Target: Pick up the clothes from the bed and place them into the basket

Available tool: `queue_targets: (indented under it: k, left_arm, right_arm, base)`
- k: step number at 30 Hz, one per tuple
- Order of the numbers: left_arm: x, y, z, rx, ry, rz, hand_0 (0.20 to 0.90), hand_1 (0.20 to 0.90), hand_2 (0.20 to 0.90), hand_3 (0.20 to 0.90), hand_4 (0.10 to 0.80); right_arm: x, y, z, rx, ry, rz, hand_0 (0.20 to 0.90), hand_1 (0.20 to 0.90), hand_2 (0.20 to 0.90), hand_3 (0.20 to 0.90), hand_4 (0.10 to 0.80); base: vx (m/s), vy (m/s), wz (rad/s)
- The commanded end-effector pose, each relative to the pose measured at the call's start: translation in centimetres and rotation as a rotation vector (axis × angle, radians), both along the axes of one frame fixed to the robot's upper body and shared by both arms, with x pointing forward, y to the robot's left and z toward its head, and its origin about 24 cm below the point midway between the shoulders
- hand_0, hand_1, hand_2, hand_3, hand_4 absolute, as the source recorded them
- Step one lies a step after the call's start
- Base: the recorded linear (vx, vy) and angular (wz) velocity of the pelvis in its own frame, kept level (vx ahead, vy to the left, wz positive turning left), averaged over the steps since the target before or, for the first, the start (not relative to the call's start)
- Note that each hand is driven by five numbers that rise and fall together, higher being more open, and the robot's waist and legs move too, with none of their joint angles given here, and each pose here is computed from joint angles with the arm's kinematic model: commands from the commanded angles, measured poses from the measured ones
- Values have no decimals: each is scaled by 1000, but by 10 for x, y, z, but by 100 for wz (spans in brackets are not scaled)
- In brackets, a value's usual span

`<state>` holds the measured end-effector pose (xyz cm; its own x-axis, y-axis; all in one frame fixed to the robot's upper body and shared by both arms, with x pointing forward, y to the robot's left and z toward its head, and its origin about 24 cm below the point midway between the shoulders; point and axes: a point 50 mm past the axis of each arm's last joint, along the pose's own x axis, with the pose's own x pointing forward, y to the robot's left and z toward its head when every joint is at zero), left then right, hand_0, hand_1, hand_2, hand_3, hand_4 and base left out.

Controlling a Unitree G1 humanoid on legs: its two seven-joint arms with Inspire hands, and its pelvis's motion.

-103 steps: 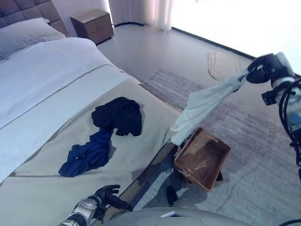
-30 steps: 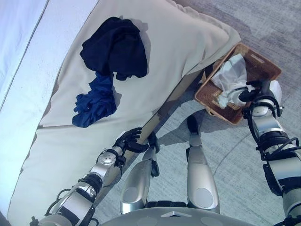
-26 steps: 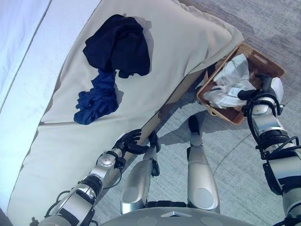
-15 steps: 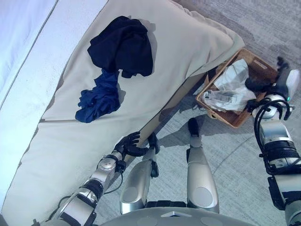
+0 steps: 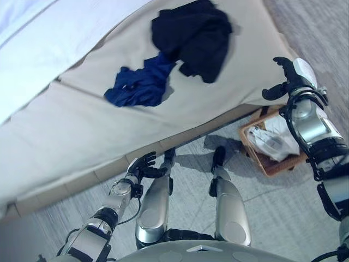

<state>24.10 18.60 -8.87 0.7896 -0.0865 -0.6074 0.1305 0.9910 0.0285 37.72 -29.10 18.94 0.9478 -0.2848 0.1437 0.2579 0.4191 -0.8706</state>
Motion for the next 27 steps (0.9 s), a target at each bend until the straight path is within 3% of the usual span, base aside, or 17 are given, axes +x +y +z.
queue_targets:
  k: [1, 5, 8, 11, 18, 26, 27]
  left_arm:
    - [-15, 38, -2, 63, 26, 60, 900, 900, 900, 900, 800]
    - [-22, 47, -5, 69, 53, 94, 900, 900, 900, 900, 800]
    - [-25, 53, -6, 68, 56, 107, 900, 900, 900, 900, 800]
    - [-29, 60, -4, 64, 43, 108, 900, 900, 900, 900, 800]
    - [-37, 69, -5, 38, 32, 139, 900, 900, 900, 900, 800]
    - [-49, 75, -3, -19, -3, 159, 900, 900, 900, 900, 800]
    - [-51, 77, -3, -17, -5, 158, 900, 900, 900, 900, 800]
  right_arm:
    - [8, 39, 96, -181, -379, 83, 900, 900, 900, 900, 800]
    - [11, 44, 121, -326, -465, -61, 900, 900, 900, 900, 800]
    - [12, 13, 115, -412, -383, -285, 900, 900, 900, 900, 800]
    - [9, -14, 100, -304, -313, -459, 900, 900, 900, 900, 800]
    - [7, -25, 95, -117, -228, -527, 900, 900, 900, 900, 800]
    - [12, -20, 104, -120, 12, -464, 900, 900, 900, 900, 800]
    - [13, -20, 102, -65, 65, -432, 674, 674, 674, 636, 536]
  base:
    - [26, 86, 50]
    - [53, 70, 52]
    - [68, 29, 44]
    - [138, -34, 52]
    - [78, 17, 24]
    - [46, 8, -6]
    - [52, -45, -5]
